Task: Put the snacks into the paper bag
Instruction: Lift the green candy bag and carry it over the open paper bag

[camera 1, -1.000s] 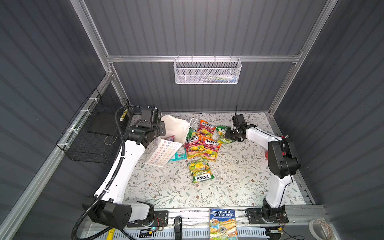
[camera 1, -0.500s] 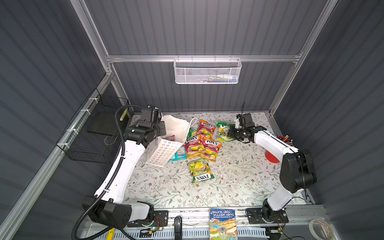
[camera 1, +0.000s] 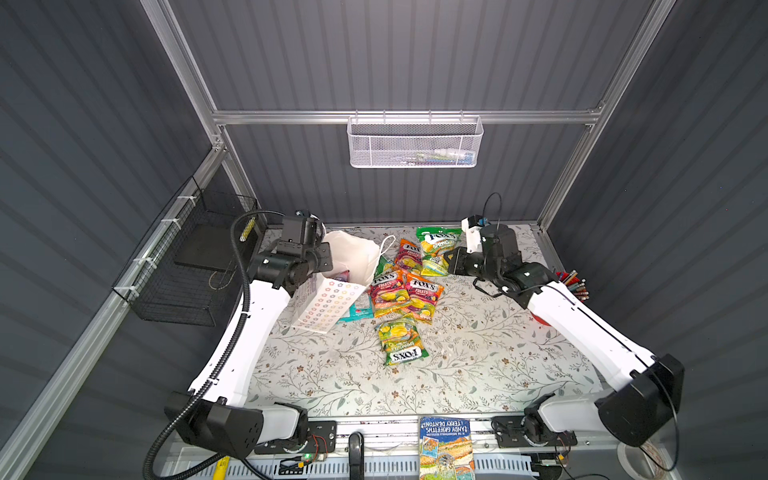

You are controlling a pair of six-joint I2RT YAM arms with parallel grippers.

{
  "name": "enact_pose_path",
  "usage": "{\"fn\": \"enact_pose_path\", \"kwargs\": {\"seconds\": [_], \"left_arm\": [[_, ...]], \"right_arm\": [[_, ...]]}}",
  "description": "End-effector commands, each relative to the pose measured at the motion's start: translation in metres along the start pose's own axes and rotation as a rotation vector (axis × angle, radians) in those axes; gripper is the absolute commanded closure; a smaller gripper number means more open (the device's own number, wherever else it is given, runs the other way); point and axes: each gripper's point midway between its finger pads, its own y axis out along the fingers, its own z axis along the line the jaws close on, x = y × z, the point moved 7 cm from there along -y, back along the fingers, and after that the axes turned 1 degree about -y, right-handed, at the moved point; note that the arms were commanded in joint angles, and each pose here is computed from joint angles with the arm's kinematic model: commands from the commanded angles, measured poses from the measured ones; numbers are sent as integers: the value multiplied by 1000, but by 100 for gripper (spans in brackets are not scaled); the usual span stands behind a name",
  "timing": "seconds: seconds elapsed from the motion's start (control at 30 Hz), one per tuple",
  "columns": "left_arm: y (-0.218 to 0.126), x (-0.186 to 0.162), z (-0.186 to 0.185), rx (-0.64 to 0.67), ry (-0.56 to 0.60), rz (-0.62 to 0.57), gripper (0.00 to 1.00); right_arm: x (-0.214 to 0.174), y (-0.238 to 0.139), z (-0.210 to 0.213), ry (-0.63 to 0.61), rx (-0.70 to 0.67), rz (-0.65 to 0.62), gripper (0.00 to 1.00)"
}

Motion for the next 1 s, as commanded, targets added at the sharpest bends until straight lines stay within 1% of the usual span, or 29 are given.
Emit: {"fn": "enact_pose_path", "kwargs": {"seconds": [0.0, 0.07, 0.17, 0.37, 0.57, 0.73, 0.87, 0.97], "left_arm": [[-12, 6, -5, -52, -4, -46, 100], [-12, 6, -6, -59, -4, -45, 100], [-13, 6, -6, -64, -4, -46, 100], [-13, 6, -6, -63, -6, -48, 100], [-13, 6, -8, -82, -6, -43, 100], [-15, 6, -8, -86, -7, -49, 100], [-18, 7, -9, -98, -8, -58, 100], [-20, 7, -9, -107, -9, -62, 100]], "right_arm": [[27, -35, 35, -70, 57, -139, 100], [31, -45, 52, -98, 101, -165, 100], [36, -51, 74, -130, 160, -179, 100], [34, -42, 113, -187, 235, -159, 100], [18, -13, 150, -240, 288, -124, 100], [7, 17, 173, -276, 300, -79, 100], [7, 44, 182, -293, 273, -61, 100], [9, 63, 184, -307, 235, -90, 100]]}}
